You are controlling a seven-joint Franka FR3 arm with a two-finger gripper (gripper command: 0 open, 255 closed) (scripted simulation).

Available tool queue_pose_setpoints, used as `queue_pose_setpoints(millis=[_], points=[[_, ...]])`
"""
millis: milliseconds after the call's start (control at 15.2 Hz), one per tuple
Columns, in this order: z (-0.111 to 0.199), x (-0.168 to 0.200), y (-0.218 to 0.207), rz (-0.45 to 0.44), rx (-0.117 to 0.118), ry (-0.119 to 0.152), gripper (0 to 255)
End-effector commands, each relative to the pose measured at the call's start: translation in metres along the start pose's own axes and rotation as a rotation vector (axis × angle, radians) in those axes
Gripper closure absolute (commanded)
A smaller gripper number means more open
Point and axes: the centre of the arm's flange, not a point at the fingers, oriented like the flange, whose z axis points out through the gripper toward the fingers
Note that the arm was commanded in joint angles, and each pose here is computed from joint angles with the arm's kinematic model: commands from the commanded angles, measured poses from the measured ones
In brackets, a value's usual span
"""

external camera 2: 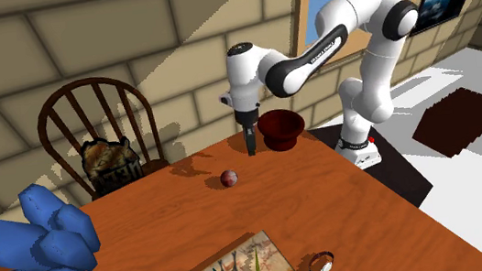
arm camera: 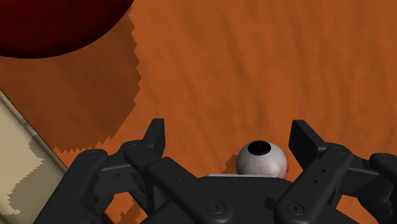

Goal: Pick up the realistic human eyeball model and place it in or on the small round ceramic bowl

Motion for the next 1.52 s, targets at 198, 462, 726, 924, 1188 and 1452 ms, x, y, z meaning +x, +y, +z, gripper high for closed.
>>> queue_pose_setpoints(millis=[198, 462, 726, 924, 1188, 1452], points=[[0.030, 0.049, -0.034, -0.001, -0.002, 0.001, 0], [0.051, 0.078, -0.053, -0.002, -0.004, 0.002, 0], [0.072, 0.078, -0.053, -0.002, -0.004, 0.002, 0], [0.086, 0.078, -0.053, -0.002, -0.004, 0.002, 0], [0.086, 0.078, -0.053, -0.002, -0.004, 0.002, 0], [0.086, 0.078, -0.053, -0.002, -0.004, 0.002, 0]])
